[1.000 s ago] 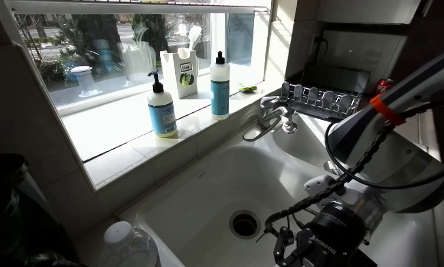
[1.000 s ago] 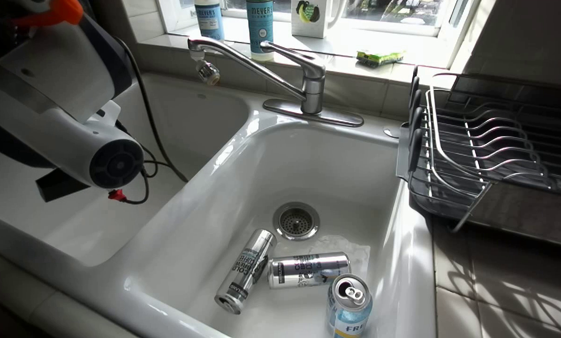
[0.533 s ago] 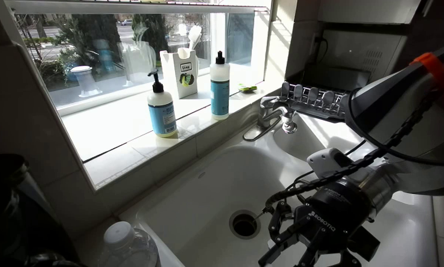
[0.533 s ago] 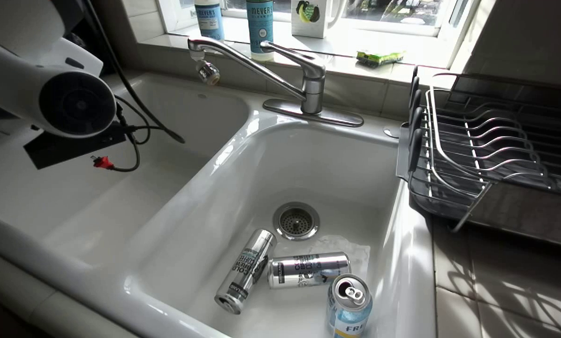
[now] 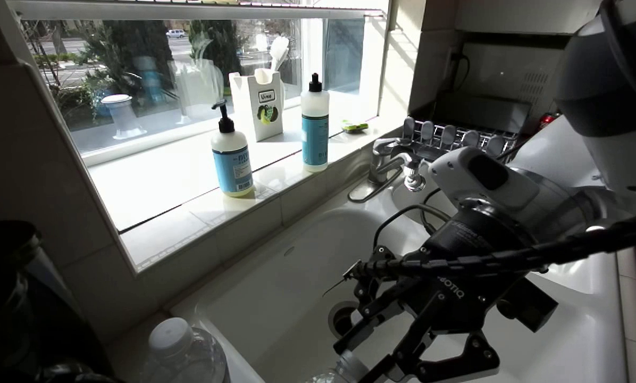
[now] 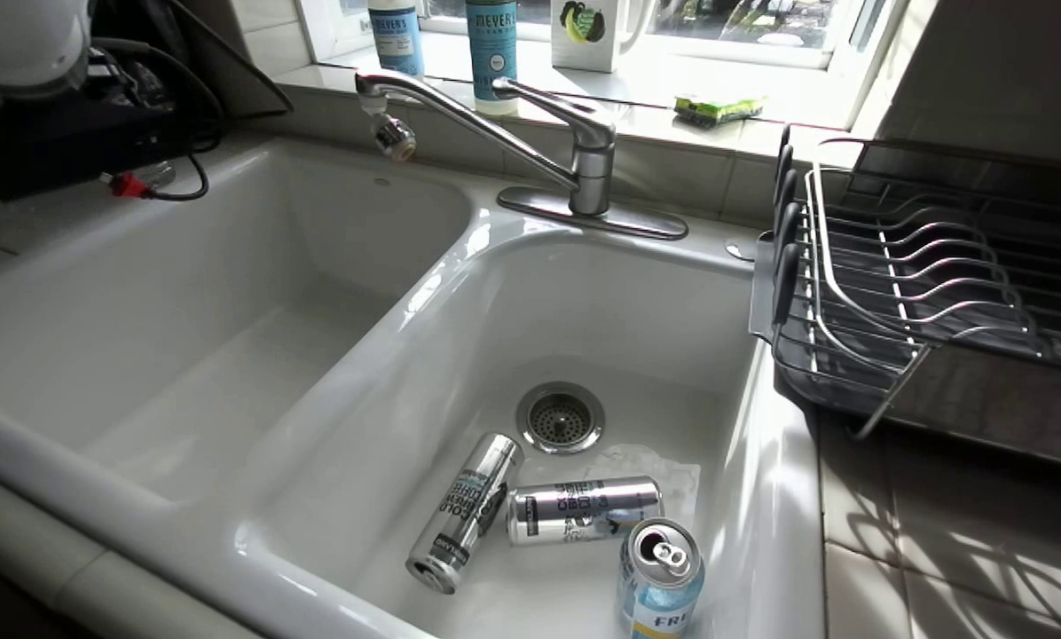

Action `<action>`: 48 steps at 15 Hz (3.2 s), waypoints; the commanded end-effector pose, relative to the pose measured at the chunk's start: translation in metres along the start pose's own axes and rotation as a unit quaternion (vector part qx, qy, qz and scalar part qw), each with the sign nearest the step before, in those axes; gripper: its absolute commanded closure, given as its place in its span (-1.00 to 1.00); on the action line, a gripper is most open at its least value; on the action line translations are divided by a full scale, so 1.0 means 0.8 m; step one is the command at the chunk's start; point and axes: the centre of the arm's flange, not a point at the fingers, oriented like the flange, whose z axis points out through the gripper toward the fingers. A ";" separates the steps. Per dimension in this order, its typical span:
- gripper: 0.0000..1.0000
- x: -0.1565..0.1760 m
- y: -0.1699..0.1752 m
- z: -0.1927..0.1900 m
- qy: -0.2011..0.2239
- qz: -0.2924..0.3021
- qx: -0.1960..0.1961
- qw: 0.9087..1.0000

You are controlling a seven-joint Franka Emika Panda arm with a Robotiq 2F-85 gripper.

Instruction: Remove the water bottle from the sink on the left and put it on the left side of the counter.

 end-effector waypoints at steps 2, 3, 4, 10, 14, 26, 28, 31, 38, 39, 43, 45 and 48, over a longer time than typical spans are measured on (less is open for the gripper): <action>0.83 0.062 0.006 0.010 -0.076 -0.001 0.002 0.997; 0.83 0.071 0.007 0.011 -0.091 -0.002 0.002 0.996; 0.83 0.079 0.008 0.011 -0.101 -0.003 0.004 0.995; 0.83 0.118 0.006 0.010 -0.187 -0.034 -0.009 0.982; 0.83 0.138 0.000 0.011 -0.238 -0.083 -0.018 0.968; 0.83 0.151 -0.005 0.013 -0.265 -0.151 -0.026 0.952; 0.83 0.166 -0.014 0.019 -0.284 -0.202 -0.023 0.937; 0.83 0.191 -0.037 0.032 -0.301 -0.281 -0.017 0.911; 0.83 0.220 -0.076 0.050 -0.312 -0.383 -0.010 0.869; 0.83 0.221 -0.076 0.050 -0.314 -0.389 -0.011 0.866; 0.83 0.220 -0.070 0.054 -0.325 -0.406 -0.014 0.854; 0.83 0.221 -0.069 0.060 -0.334 -0.419 -0.010 0.845; 0.83 0.221 -0.067 0.066 -0.337 -0.432 -0.006 0.836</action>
